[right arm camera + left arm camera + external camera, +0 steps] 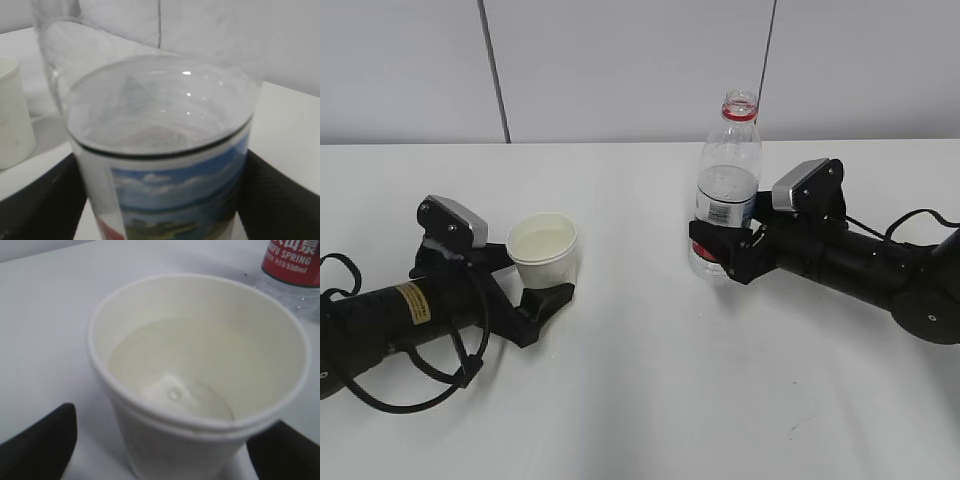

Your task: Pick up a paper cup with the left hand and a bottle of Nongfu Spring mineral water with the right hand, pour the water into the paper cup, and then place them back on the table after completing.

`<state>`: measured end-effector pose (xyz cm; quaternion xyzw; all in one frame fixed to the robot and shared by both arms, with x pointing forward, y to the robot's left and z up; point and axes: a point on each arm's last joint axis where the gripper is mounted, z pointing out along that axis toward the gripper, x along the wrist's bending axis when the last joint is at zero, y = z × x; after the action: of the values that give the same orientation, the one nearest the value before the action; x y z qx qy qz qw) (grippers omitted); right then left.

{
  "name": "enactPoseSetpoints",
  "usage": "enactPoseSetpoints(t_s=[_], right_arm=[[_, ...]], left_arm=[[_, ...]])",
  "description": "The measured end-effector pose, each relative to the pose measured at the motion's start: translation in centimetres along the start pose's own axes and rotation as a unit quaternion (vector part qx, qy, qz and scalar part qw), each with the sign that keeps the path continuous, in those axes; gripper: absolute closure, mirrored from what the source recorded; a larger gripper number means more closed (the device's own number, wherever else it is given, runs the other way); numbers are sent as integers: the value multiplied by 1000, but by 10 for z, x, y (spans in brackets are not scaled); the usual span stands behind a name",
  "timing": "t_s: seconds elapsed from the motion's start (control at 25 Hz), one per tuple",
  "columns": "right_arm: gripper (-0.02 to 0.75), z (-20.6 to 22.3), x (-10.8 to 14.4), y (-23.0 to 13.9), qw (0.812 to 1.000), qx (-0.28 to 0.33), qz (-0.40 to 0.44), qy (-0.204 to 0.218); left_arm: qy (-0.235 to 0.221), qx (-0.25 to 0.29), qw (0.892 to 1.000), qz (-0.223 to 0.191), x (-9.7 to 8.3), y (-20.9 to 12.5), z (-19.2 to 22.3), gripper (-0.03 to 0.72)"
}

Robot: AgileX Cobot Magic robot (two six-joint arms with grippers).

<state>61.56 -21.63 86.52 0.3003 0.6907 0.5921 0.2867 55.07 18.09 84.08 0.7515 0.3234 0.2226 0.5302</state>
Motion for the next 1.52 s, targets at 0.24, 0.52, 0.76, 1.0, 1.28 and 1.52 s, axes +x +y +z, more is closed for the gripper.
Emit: enactPoseSetpoints(t_s=[0.24, 0.52, 0.76, 1.0, 1.28, 1.52], right_arm=[[87, -9, 6, 3, 1000, 11, -12, 1], [94, -26, 10, 1, 999, 32, -19, -19], [106, -51, -8, -5, 996, 46, 0, -83], [114, -70, -23, -9, 989, 54, 18, -140], [142, -83, -48, -10, 963, 46, 42, -262], [148, -79, -65, -1, 950, 33, 49, -306]], left_arm=[[9, -1, 1000, -23, -10, -3, -22, 60], [25, 0, 999, -38, -12, -6, -32, 69], [47, 1, 998, -34, -6, -2, -49, 81], [88, 6, 996, -24, 8, 7, -71, 89], [172, 7, 984, -33, 35, 17, -91, 95], [222, 14, 973, -60, 48, 18, -96, 95]])
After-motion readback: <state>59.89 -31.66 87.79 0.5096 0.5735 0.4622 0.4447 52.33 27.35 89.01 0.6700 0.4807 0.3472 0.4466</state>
